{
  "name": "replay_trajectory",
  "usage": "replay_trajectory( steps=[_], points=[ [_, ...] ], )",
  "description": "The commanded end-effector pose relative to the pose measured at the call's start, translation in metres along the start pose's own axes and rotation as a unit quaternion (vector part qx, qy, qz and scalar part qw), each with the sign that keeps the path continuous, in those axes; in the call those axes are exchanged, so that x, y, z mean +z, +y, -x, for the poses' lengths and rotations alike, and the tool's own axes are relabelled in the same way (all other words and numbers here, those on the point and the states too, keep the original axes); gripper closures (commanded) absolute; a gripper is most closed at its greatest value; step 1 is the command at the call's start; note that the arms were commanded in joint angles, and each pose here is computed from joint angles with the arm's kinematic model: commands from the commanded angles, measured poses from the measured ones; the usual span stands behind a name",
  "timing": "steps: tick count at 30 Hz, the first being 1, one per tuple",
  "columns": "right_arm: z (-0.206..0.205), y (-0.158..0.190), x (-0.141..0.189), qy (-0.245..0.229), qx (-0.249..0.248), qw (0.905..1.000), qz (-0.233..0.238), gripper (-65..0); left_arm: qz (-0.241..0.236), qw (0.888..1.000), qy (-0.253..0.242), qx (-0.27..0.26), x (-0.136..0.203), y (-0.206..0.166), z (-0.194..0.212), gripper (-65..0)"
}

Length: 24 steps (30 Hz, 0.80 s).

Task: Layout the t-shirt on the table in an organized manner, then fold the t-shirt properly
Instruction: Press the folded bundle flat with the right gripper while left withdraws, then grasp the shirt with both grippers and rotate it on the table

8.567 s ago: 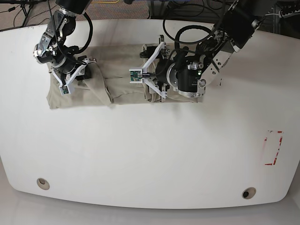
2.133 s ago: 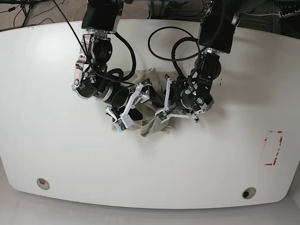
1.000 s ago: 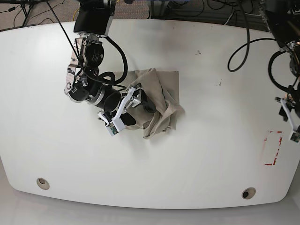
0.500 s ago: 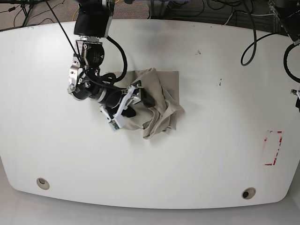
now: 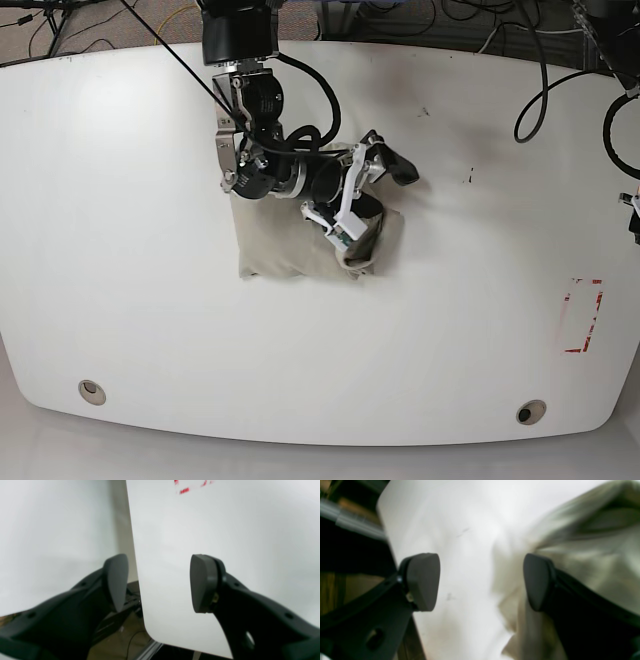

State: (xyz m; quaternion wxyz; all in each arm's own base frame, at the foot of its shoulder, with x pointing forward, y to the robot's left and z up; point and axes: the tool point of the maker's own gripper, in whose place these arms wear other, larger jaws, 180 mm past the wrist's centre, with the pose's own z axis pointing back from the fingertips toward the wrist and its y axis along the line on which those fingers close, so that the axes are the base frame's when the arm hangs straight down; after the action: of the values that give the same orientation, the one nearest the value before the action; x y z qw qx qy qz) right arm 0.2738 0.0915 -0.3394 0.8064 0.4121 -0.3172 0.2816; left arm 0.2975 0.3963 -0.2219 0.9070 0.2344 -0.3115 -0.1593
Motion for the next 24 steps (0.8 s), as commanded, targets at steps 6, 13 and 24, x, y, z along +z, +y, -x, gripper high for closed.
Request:
replay_trajectory(
  steps=[6, 13, 24],
  points=[
    [-0.056, 0.048, 0.006, -0.057, 0.104, 0.9924, -0.034, -48.8, -0.03, 0.999, -0.012, 0.004, 0.01, 0.021, -0.005, -36.7],
    [-0.078, 0.009, 0.027, -0.081, 0.097, 0.9919, 0.015, -48.8, -0.029, 1.0, -0.011, 0.004, 0.01, 0.021, -0.005, -36.7],
    [-0.058, -0.046, 0.065, -0.058, 0.089, 0.9906, 0.086, -48.8, 0.01, 1.0, -0.02, 0.015, 0.003, -0.021, -0.003, -36.7]
  ],
)
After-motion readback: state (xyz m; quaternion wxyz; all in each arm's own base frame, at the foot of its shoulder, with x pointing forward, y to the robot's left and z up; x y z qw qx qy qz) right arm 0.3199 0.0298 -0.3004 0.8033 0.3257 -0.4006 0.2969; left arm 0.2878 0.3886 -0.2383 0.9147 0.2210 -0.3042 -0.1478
